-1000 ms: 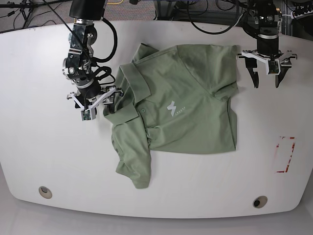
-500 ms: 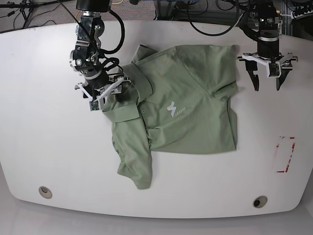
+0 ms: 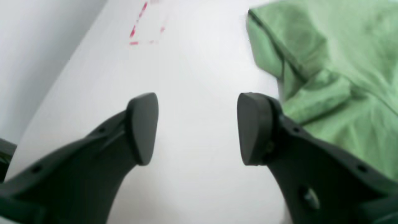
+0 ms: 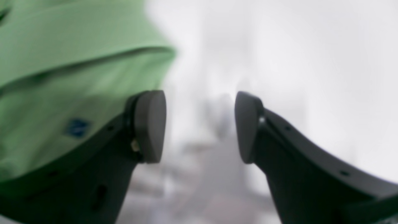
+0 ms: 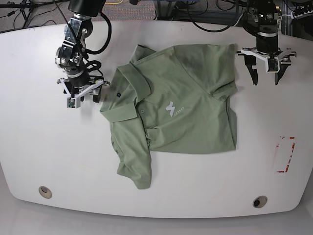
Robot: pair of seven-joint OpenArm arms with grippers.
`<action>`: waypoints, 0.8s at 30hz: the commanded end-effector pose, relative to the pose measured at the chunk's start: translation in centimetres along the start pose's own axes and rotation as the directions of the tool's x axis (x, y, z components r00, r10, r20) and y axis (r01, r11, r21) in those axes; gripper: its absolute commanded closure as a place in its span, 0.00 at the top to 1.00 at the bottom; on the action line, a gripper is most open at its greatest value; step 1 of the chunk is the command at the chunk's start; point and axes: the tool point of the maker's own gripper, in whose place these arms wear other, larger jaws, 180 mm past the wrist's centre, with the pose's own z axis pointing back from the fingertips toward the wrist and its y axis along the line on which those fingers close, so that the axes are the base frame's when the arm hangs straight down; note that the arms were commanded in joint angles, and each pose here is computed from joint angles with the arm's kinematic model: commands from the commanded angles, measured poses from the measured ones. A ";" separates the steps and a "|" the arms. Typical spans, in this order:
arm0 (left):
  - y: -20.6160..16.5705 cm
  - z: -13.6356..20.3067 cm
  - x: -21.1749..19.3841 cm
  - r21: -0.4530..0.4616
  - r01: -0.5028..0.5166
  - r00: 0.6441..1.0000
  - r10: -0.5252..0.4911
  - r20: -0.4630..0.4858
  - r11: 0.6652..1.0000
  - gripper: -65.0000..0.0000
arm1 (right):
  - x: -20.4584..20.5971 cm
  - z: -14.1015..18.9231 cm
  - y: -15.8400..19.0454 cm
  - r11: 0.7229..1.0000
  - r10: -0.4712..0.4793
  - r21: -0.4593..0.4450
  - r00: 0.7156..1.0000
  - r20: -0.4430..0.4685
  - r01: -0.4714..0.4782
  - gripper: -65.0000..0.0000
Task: Fold the T-shirt properly
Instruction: 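Lift the right gripper away from the collar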
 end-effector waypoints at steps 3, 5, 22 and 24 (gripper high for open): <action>0.2 0.1 1.0 0.002 -0.004 0.999 0.004 0.040 1.000 0.56 | -0.7 0.0 -0.7 1.000 -0.019 -0.010 1.000 -0.023 0.019 0.52; 0.3 0.0 1.3 0.006 -0.002 0.999 0.002 0.049 1.000 0.56 | -0.5 0.0 -0.4 0.999 -0.034 -0.001 0.999 -0.019 0.034 0.52; 0.5 -0.4 2.5 0.017 0.005 0.997 -0.007 0.083 1.000 0.57 | 2.3 2.2 4.1 0.991 -0.063 0.125 0.995 0.074 0.053 0.33; 0.5 -0.5 2.7 0.017 0.005 0.996 -0.006 0.086 1.000 0.56 | 2.2 2.0 4.0 0.991 -0.063 0.119 0.996 0.069 0.055 0.28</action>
